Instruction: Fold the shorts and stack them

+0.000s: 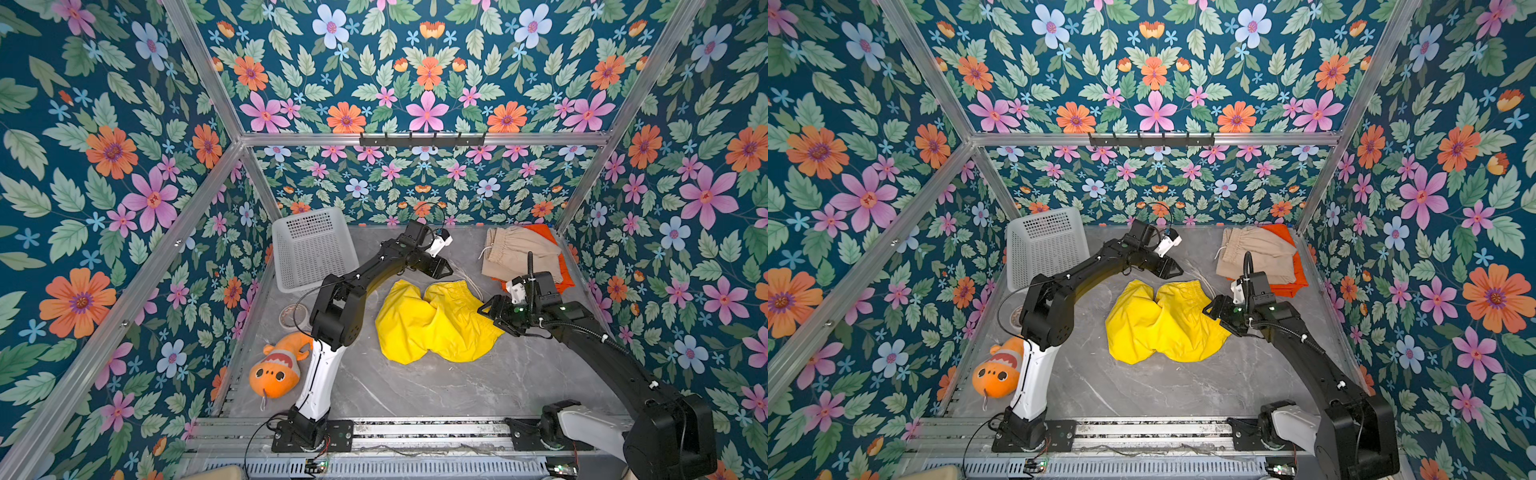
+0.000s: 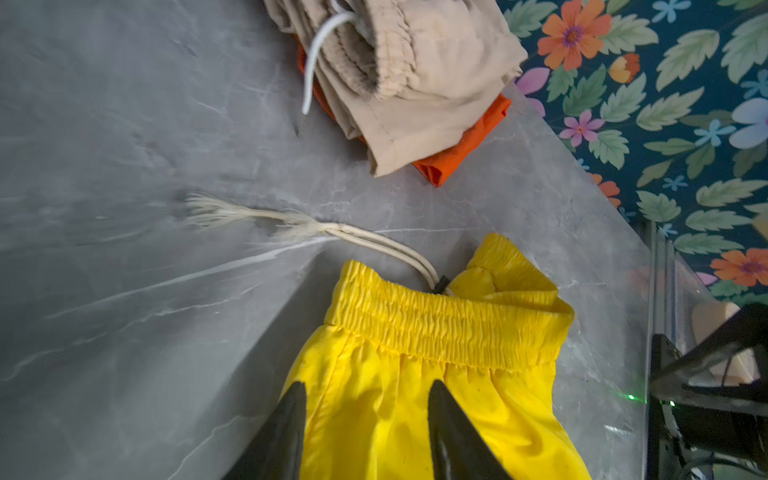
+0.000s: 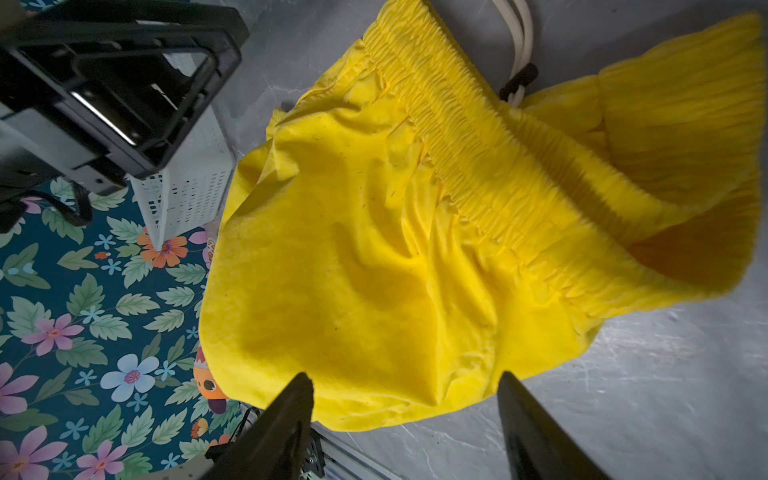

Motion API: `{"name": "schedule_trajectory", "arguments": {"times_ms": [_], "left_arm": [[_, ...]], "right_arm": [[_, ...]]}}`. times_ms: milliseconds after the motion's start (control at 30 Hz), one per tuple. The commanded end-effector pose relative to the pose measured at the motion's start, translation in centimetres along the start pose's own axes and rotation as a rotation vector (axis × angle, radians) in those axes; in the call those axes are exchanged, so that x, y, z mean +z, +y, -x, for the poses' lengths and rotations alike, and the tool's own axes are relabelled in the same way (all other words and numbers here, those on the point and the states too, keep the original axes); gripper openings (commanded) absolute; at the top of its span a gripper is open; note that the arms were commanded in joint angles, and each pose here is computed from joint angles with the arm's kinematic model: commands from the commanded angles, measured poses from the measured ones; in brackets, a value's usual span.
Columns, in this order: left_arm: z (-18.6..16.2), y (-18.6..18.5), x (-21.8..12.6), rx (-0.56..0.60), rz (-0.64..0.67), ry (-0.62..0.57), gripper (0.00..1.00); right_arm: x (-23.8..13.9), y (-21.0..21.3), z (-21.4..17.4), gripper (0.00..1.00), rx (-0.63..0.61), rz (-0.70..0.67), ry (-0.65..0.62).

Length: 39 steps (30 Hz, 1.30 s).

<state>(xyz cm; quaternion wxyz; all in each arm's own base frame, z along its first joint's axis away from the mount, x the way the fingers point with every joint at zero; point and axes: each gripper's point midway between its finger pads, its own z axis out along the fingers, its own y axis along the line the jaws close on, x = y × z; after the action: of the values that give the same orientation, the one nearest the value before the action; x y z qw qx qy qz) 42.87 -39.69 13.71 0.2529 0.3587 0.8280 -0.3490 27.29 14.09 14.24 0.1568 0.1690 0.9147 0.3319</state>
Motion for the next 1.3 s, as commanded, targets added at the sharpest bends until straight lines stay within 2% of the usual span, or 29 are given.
{"name": "schedule_trajectory", "arguments": {"times_ms": [0,67,133,333,467,667,767,900,1000,1100,1267], "left_arm": [[-0.8,0.8,-0.1,-0.013,0.033,0.036,0.61],[-1.7,0.8,0.6,-0.039,0.008,0.074,0.70],[-2.8,0.8,1.4,-0.079,-0.013,0.131,0.74],[-4.4,-0.2,2.7,-0.180,-0.074,0.207,0.77],[-5.9,0.9,3.7,-0.195,-0.012,0.252,0.77],[-8.2,1.1,5.8,-0.216,-0.046,0.303,0.76],[-8.1,0.2,6.1,-0.199,-0.074,0.301,0.67],[-5.8,-1.1,5.0,-0.150,-0.103,0.233,0.46],[-2.8,-2.6,2.8,-0.073,-0.112,0.133,0.24],[0.5,-3.7,-0.4,0.015,-0.056,0.000,0.02],[5.8,-5.8,-7.6,0.192,0.082,-0.184,0.00]], "right_arm": [[0.5,0.2,0.2,0.70,0.018,0.015,0.006],[0.8,0.2,0.1,0.70,0.023,0.019,0.020],[1.0,0.3,0.0,0.70,0.025,0.022,0.035],[1.1,0.1,-0.1,0.70,0.022,0.021,0.038],[1.2,0.0,-0.2,0.70,0.019,0.021,0.045],[1.2,0.0,-0.3,0.70,0.016,0.022,0.045],[1.4,-0.3,-0.4,0.70,0.022,0.016,0.046],[1.6,-1.1,-0.2,0.70,0.043,-0.017,0.033],[1.2,-0.6,0.4,0.70,0.054,-0.005,0.007],[0.4,0.6,1.2,0.70,0.069,0.043,-0.029],[-1.9,3.5,4.7,0.72,0.111,0.208,-0.124]]}}
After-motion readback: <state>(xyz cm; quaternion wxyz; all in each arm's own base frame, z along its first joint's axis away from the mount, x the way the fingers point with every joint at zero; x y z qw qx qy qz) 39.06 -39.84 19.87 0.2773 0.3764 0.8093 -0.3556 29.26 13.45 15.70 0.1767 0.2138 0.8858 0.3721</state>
